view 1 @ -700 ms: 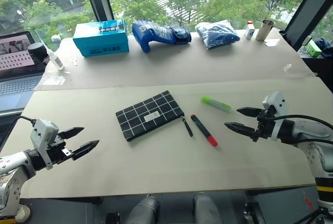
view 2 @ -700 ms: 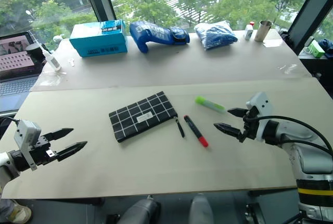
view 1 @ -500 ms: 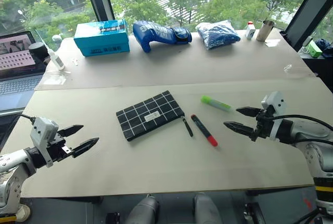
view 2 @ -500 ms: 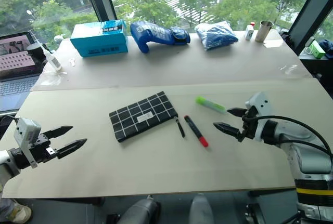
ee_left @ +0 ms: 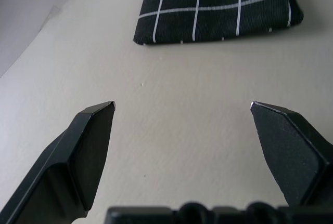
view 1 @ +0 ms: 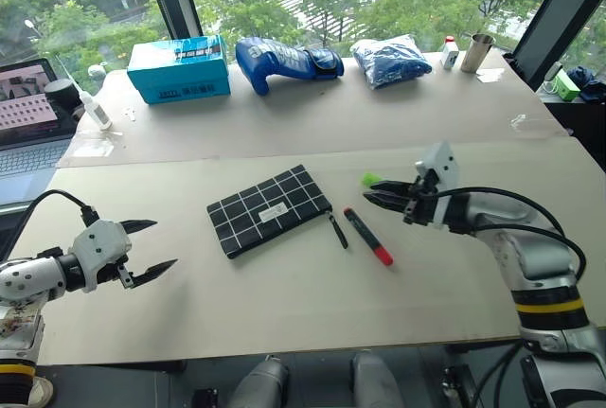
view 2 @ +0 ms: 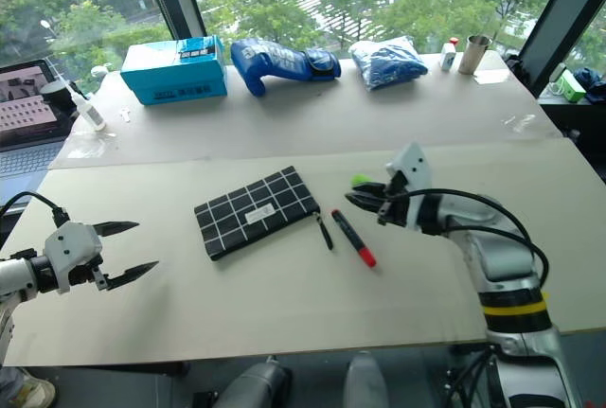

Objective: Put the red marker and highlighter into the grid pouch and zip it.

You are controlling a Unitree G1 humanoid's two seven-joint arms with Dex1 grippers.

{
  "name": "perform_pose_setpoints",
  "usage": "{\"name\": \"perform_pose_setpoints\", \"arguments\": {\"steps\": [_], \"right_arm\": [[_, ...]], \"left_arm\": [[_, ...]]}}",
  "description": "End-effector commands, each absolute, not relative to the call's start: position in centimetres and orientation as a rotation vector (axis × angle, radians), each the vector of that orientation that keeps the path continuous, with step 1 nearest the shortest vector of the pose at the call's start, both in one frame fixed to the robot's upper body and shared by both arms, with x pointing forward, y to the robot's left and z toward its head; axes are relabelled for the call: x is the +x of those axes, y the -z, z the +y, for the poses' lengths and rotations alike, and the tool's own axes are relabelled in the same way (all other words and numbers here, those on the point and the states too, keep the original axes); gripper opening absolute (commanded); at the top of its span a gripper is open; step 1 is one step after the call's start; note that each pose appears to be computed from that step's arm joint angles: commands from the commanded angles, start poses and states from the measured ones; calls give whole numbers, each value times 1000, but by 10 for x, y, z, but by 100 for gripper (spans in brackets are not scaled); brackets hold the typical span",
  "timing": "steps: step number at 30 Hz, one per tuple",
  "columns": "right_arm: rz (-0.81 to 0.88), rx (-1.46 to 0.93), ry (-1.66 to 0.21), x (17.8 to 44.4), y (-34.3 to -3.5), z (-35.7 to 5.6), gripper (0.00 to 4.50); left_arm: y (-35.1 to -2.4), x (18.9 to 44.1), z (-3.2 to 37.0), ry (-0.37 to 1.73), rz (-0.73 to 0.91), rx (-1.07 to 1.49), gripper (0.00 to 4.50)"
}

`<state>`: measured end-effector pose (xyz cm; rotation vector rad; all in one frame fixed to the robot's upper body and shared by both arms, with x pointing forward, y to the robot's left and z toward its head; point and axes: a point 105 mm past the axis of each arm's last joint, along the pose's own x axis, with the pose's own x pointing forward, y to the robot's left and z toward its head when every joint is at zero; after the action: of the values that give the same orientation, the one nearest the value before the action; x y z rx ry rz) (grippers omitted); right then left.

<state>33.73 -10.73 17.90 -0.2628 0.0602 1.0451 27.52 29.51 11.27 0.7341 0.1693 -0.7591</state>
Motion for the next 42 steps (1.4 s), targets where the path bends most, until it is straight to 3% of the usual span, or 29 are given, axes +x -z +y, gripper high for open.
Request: {"name": "perform_pose_setpoints", "arguments": {"steps": [1,6,13,22,33,37,42], "right_arm": [[-16,-315,-1118,337,-192,-75,2],[52,-551,-1134,350,-161,-33,2],[84,-904,-1023,381,-131,-26,2],[57,-1027,-1052,381,-127,-22,2],[47,-992,-1071,377,-128,-18,2],[51,-975,-1075,374,-126,-18,0],[56,-959,-1067,374,-126,-22,0]], "left_arm": [[-118,278,296,768,122,850,450],[-115,284,284,816,80,904,450],[-112,294,261,897,40,965,450],[-106,306,238,978,13,1035,450],[-97,321,205,1031,-59,977,450],[-97,321,203,1049,-68,956,341],[-97,317,204,1077,-59,936,155]]}}
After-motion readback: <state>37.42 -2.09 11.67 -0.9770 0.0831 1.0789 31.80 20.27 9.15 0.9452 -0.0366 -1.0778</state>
